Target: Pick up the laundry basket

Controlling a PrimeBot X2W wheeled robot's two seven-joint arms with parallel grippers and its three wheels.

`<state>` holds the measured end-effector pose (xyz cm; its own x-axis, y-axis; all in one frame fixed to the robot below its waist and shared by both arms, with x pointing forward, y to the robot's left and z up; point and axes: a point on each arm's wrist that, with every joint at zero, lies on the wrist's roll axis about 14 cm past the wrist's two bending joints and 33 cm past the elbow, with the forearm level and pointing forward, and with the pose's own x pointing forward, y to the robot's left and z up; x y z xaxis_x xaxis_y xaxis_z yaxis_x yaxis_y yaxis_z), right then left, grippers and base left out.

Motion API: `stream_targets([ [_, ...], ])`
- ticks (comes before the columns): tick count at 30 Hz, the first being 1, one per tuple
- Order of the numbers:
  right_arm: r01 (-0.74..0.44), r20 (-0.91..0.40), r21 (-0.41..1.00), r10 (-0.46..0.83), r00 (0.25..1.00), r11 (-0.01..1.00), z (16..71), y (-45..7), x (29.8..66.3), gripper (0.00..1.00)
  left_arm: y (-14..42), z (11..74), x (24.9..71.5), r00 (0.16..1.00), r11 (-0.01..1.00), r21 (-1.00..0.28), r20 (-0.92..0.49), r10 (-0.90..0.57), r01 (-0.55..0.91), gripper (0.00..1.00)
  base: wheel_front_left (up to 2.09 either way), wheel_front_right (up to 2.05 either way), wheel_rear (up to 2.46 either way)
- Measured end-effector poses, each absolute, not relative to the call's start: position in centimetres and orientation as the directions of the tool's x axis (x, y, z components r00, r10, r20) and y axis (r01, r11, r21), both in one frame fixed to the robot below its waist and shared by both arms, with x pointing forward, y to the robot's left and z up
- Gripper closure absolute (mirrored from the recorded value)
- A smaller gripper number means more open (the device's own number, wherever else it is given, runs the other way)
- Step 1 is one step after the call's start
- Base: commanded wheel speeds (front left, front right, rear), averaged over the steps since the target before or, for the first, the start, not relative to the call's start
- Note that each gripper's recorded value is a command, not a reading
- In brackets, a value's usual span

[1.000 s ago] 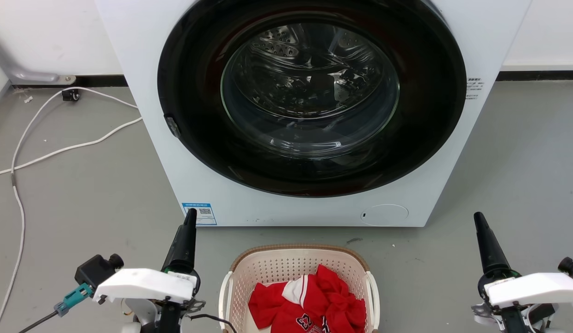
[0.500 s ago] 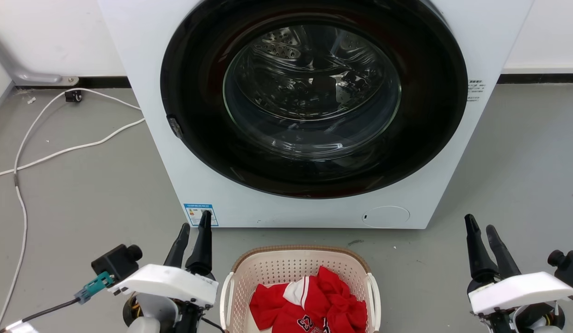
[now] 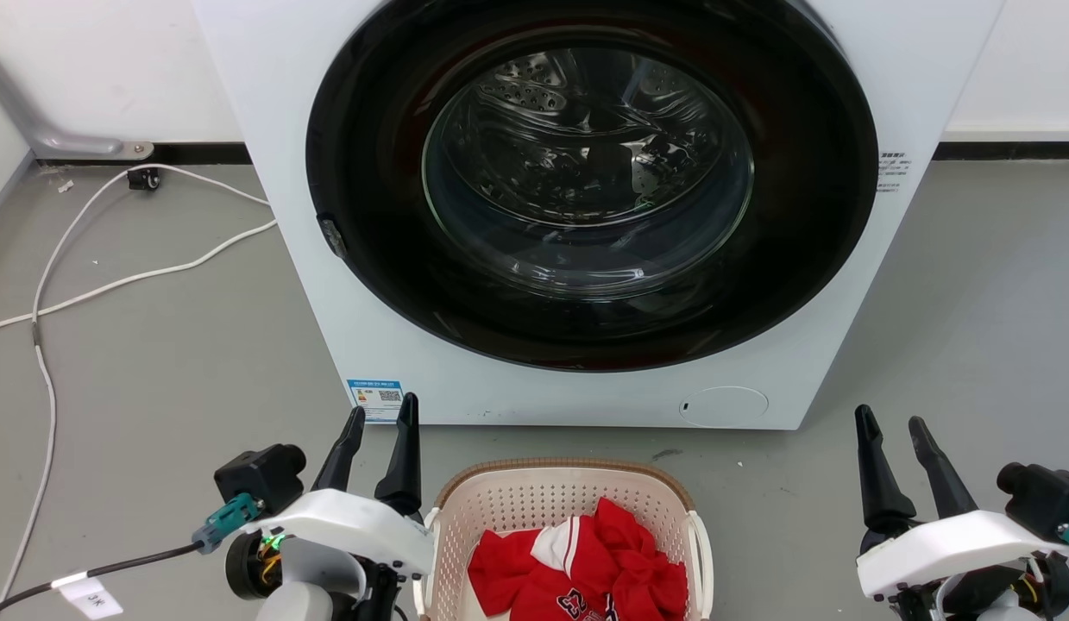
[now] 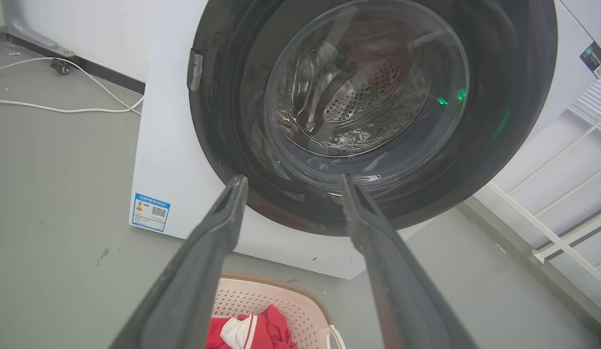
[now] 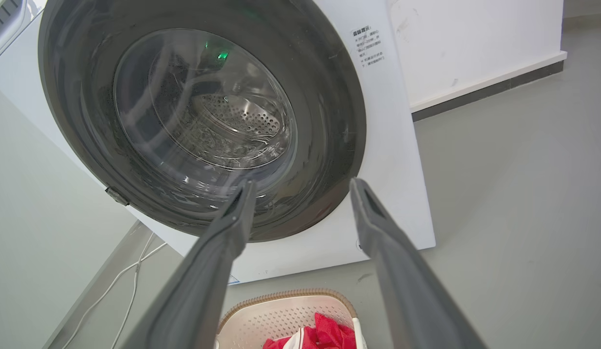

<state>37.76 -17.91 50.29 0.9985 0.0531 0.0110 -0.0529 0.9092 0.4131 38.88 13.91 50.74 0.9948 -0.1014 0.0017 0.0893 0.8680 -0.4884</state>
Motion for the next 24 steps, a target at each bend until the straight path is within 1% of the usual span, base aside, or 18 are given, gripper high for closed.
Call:
stream_targets([
  [13, -0.077, 0.009, 0.275, 0.078, 0.997, 0.958, 50.2, -17.3, 37.7, 0.00, 13.2, 50.8, 39.0, 0.993, 0.926, -0.358, 0.016, -0.119, 0.116, 0.00, 0.00, 0.00, 0.00],
  [24, -0.099, 0.021, 0.170, 0.097, 0.995, 0.980, 50.5, -16.8, 37.6, 0.00, 12.7, 50.9, 39.1, 0.990, 0.959, -0.247, 0.030, -0.136, 0.140, 0.00, 0.00, 0.00, 0.00],
])
